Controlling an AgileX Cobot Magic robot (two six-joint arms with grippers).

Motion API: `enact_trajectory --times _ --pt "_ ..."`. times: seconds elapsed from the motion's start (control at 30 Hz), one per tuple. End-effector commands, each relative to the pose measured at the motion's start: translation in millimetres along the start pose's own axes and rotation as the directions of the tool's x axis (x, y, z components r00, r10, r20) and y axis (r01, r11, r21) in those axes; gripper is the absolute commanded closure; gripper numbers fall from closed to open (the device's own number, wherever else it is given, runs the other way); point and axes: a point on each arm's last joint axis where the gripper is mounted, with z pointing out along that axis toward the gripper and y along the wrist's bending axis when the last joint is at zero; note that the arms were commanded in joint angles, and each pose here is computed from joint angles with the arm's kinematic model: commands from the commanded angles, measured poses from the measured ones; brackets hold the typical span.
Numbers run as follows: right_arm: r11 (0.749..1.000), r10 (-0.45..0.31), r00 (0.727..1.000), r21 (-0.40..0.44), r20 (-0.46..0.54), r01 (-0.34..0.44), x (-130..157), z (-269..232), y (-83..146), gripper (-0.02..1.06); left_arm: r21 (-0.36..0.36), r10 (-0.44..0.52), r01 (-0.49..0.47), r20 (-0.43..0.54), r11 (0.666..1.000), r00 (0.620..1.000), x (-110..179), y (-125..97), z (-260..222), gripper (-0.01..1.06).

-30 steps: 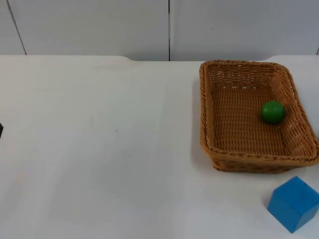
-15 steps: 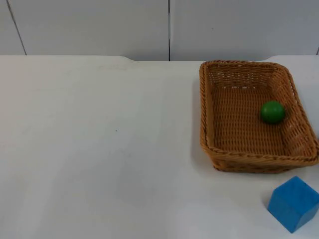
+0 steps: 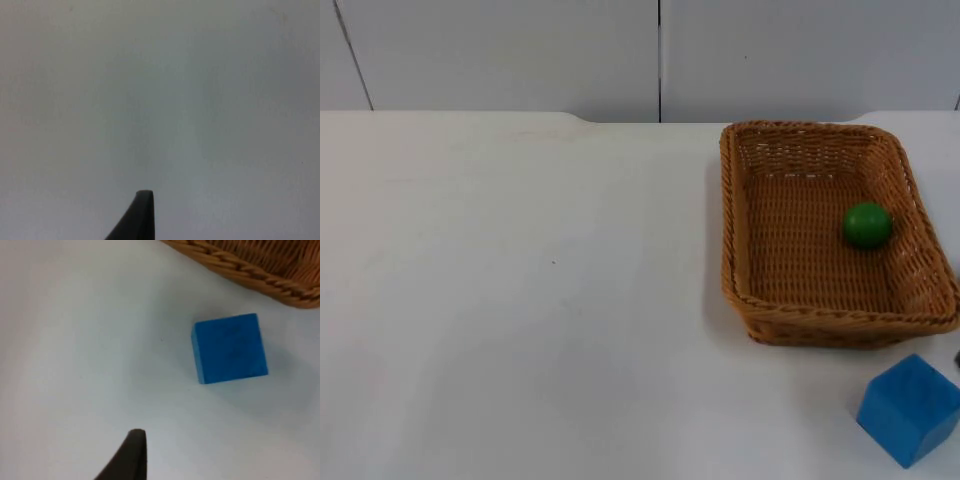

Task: Place all geometric objects except the red cube into the basket.

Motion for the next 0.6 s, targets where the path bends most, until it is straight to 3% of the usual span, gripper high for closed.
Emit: enact_trajectory --times 0.0,0.2,0.4,0.57 --pt "0.998 0.054 0.997 0.007 0.057 -0.055 8.4 8.9 6.2 0.0 0.004 -0.009 0.009 0.01 1.0 1.0 0.3 -0.3 -0.7 0.03" --pt "0.99 0.111 0.99 0.082 0.082 -0.117 34.0 28.6 -4.1 0.0 0.004 -0.01 0.01 0.017 1.0 1.0 -0.2 -0.3 -0.7 0.03" --pt "0.985 0.149 0.975 0.062 0.163 -0.161 43.2 39.7 -7.0 0.0 0.004 -0.01 0.01 0.025 1.0 1.0 -1.0 -0.3 -0.7 0.03" --pt "0.996 0.074 0.984 0.036 0.164 -0.081 38.8 55.8 0.8 0.02 0.006 -0.011 0.011 0.025 1.0 1.0 -1.0 -0.4 -0.7 0.03"
